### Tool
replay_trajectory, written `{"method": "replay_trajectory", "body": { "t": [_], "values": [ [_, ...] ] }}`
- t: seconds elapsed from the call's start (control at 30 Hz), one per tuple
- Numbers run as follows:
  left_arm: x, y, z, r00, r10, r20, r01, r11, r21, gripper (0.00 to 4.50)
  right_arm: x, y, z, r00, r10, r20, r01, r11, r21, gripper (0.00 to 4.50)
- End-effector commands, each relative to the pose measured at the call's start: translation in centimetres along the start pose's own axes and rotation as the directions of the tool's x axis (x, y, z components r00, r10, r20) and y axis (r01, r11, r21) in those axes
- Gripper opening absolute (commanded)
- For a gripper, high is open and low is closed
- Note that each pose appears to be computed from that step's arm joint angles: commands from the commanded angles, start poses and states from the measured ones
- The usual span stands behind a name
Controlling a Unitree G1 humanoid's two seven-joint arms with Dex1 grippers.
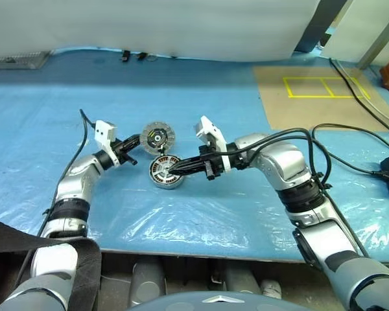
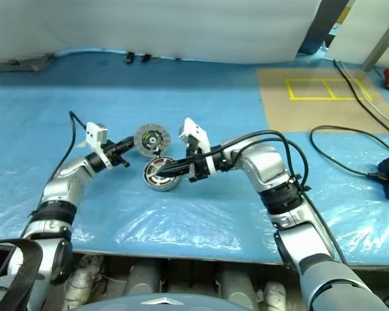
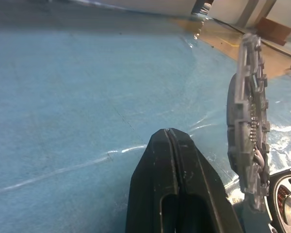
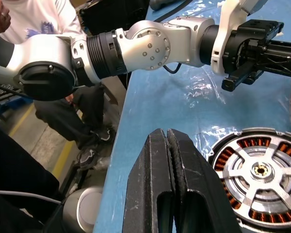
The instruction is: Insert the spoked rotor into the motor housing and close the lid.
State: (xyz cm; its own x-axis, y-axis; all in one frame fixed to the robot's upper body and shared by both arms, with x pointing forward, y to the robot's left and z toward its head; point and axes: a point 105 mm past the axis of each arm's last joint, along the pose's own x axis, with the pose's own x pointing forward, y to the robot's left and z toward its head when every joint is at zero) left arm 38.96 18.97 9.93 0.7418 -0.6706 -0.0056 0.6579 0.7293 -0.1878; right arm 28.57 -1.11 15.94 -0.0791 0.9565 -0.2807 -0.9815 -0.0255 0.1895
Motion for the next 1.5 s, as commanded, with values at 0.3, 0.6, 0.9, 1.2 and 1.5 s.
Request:
{"method": "replay_trajectory", "body": {
  "t": [0.3,0.6,0.9,1.2,1.5],
  "values": [
    [3.3,-2.1,3.8,0.966,-0.26,-0.014,0.259,0.964,-0.057,0.0,-1.0,1.6,1.6,0.998,0.003,0.07,-0.002,1.0,-0.009,0.03],
    [4.5,-5.4,3.3,0.87,-0.476,-0.13,0.461,0.878,-0.131,0.0,-2.4,2.2,2.8,0.991,0.028,0.129,-0.033,0.999,0.038,0.03],
    [4.4,-7.1,3.2,0.797,-0.583,-0.159,0.56,0.812,-0.165,0.0,-5.4,4.2,2.9,0.982,0.108,0.156,-0.13,0.982,0.139,0.03],
    [3.1,-8.8,0.3,0.638,-0.65,-0.413,0.653,0.741,-0.158,0.0,-5.1,3.9,2.8,0.982,0.096,0.162,-0.12,0.982,0.146,0.03],
    [0.9,-8.4,-4.9,0.586,-0.544,-0.601,0.659,0.752,-0.038,0.0,-4.3,1.8,2.8,0.982,-0.018,0.187,-0.005,0.992,0.123,0.03]
  ]
}}
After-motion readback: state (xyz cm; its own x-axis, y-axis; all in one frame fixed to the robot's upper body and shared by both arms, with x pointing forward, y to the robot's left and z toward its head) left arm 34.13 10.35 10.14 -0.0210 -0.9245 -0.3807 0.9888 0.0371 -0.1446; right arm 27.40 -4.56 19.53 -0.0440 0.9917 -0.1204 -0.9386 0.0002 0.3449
